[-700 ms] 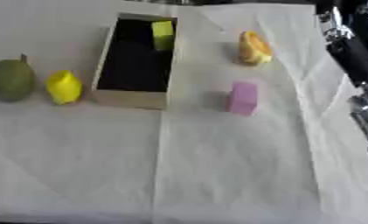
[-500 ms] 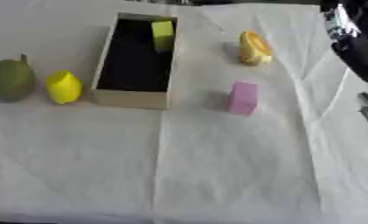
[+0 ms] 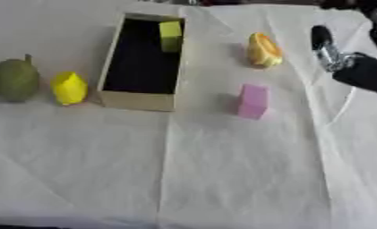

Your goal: Pick up objects on the table and place them in the box.

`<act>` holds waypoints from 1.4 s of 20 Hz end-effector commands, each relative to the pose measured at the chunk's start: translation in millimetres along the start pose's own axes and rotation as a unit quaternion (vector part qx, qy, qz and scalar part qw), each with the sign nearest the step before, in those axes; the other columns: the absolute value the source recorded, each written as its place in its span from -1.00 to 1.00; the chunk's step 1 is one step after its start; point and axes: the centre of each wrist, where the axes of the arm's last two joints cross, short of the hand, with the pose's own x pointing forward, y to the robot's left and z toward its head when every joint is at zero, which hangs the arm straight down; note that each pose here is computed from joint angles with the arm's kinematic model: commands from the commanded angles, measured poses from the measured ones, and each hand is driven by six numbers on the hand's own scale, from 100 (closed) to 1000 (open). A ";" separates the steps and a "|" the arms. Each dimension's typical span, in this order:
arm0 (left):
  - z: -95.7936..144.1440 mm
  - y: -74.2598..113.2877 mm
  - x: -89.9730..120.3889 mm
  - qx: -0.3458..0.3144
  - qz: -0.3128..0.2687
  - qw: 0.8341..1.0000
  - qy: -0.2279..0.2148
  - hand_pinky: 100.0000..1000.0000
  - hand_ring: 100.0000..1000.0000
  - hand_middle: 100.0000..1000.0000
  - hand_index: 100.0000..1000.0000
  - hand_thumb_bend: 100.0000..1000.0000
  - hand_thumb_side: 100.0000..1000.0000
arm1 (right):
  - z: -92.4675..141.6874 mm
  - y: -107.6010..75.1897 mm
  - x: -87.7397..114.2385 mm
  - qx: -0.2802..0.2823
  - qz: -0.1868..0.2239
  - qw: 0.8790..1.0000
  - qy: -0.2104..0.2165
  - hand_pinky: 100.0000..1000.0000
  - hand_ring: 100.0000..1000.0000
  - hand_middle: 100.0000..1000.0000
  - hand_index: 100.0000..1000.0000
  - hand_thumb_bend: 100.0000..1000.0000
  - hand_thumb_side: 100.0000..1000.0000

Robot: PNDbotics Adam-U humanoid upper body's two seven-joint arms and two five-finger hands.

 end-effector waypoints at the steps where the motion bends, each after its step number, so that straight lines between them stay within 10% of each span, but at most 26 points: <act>1: -5.5 4.4 5.6 -0.010 -0.011 1.000 -0.014 0.49 0.43 0.31 0.51 -1.00 0.38 | -2.8 -7.9 4.5 0.076 0.072 0.994 -0.020 0.66 0.62 0.65 0.76 -0.78 0.15; 13: -6.2 1.1 6.3 -0.020 -0.003 1.000 -0.012 0.49 0.43 0.31 0.51 -1.00 0.39 | 5.0 22.9 11.7 0.208 0.016 0.978 -0.011 0.73 0.60 0.54 0.75 -0.19 -0.91; 28: -6.7 -1.7 7.0 -0.033 0.003 0.999 -0.011 0.49 0.43 0.31 0.50 -1.00 0.40 | -12.6 13.9 19.0 0.199 0.013 0.980 -0.010 0.73 0.65 0.56 0.81 -0.36 -0.62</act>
